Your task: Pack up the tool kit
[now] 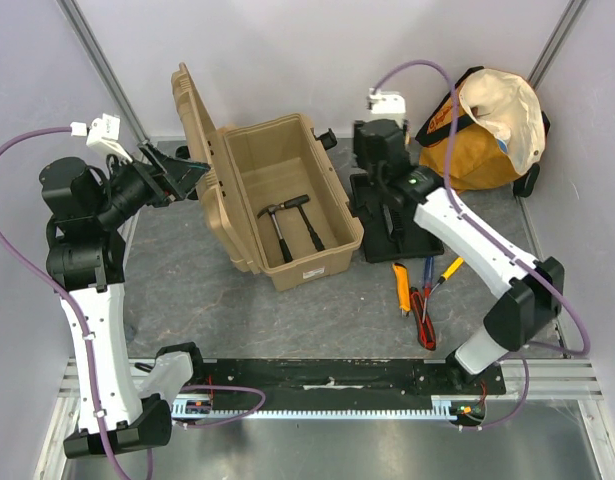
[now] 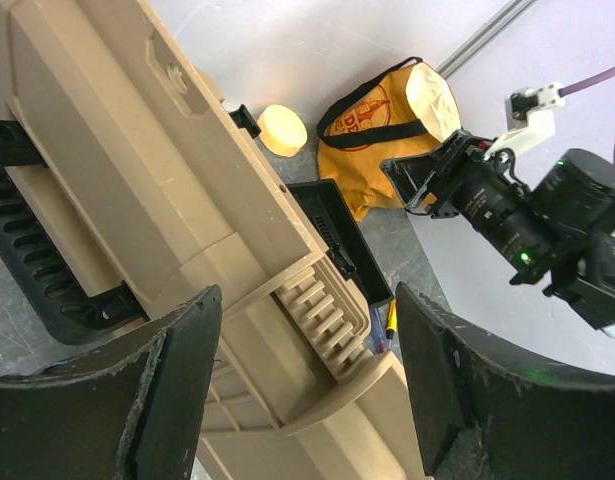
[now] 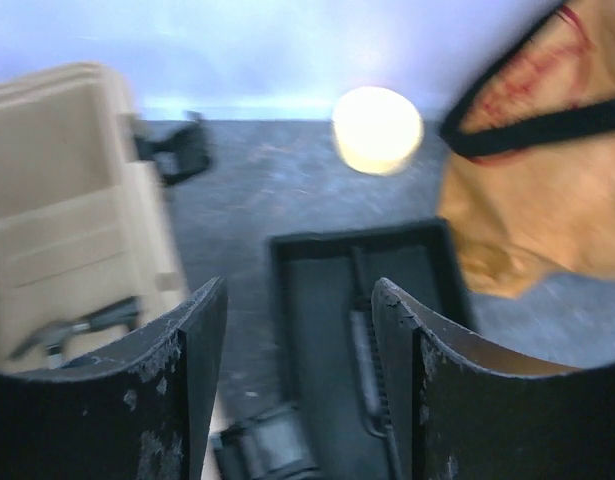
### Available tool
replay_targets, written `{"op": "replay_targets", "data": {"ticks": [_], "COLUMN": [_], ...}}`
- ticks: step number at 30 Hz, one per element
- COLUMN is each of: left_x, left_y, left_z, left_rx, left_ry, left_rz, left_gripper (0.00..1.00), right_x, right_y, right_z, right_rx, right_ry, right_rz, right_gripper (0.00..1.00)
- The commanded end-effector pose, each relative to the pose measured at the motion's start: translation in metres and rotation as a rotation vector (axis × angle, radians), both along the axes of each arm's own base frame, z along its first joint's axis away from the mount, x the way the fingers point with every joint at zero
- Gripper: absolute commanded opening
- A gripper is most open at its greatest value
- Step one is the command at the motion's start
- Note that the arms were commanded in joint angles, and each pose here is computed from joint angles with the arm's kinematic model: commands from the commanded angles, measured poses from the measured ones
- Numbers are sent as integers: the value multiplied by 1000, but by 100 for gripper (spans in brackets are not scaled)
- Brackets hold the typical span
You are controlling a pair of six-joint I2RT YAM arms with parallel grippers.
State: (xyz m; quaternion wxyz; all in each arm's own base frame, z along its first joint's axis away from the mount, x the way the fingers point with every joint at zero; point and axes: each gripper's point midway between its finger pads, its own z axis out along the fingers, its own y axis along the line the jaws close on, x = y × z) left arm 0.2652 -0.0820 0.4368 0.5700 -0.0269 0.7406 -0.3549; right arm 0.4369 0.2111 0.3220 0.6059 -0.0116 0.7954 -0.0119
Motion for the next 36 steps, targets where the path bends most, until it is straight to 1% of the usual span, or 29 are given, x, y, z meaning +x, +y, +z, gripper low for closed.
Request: {"op": "replay_targets", "data": {"ticks": [1, 5, 8, 13, 18, 24, 28, 30, 32, 35, 36], "left_x": [-5, -3, -2, -2, -2, -1, -1, -1, -1, -1, 0], "left_y": [-2, -1, -1, -1, -1, -1, 0, -1, 0, 0, 0], "left_z": [10, 7, 7, 7, 7, 5, 5, 5, 5, 6, 5], "left_rx": [34, 33, 35, 37, 38, 38, 39, 39, 39, 42, 39], "left_ry": [-48, -41, -41, -43, -42, -37, -38, -38, -38, -41, -37], "left_rz": [-12, -10, -7, -8, -9, -9, -6, -7, -6, -5, -6], "left_gripper": [76, 76, 76, 76, 76, 76, 76, 76, 76, 76, 76], "right_x": [2, 1, 4, 11, 16, 19, 20, 19, 19, 18, 18], "right_y": [-65, -92, -102, -103, -110, -113, -113, -112, -113, -117, -119], "right_z": [-57, -96, -127, -181, -223, -260, -277, -285, -289, -290, -288], "right_rx": [7, 12, 28, 53, 63, 53, 36, 26, 15, -2, -8], "right_ry": [119, 189, 257, 383, 483, 556, 588, 603, 611, 613, 608], "right_rz": [-121, -128, -136, -85, -60, -32, -14, -3, -4, -15, -21], "right_gripper": [68, 72, 74, 73, 71, 65, 58, 52, 44, 27, 19]}}
